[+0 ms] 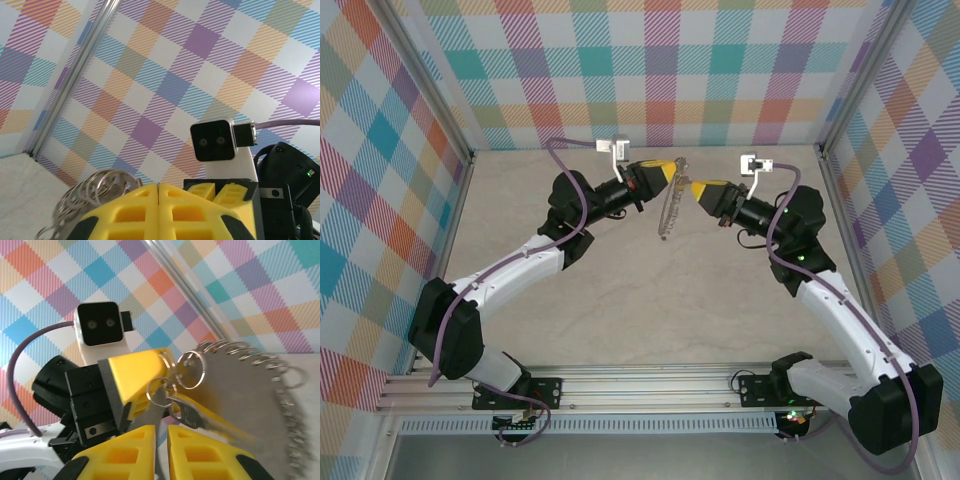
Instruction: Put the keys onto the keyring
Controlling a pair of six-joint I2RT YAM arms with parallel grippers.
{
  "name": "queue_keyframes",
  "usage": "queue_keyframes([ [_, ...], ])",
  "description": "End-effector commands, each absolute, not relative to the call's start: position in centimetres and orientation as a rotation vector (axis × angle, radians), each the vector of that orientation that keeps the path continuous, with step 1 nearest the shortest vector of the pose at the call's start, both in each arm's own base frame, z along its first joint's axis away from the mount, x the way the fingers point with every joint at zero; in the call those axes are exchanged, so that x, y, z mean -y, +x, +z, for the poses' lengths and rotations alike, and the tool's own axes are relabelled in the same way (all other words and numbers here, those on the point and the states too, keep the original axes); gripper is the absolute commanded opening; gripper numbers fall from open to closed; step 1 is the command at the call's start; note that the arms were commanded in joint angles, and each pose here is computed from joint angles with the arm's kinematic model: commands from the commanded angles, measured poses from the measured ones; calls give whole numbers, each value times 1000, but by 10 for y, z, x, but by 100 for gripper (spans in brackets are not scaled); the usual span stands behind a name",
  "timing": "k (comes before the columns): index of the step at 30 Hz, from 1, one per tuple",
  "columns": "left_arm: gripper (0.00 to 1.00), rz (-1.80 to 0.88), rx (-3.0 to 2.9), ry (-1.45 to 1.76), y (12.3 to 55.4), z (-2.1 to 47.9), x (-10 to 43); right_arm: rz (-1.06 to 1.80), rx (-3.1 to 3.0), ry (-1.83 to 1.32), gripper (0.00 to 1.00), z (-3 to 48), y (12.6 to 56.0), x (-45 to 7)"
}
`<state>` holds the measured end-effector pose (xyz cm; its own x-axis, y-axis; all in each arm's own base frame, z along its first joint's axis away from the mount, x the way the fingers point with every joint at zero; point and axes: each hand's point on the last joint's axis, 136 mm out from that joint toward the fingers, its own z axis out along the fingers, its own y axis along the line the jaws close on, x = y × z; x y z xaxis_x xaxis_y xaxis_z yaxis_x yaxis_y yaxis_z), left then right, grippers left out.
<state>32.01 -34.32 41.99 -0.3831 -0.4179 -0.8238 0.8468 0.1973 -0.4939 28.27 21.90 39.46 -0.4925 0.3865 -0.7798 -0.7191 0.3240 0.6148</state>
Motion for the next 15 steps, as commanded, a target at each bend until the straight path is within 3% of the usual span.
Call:
queue_keyframes([
  [1,0,-1466,-1248,482,306,452,338,1318,-1588,-296,14,390,284,-210],
  [11,0,-1476,-1243,487,303,454,337,1385,-1513,-427,30,413,281,-224],
  [15,0,-1479,-1241,491,302,455,337,1407,-1510,-445,31,413,287,-229],
])
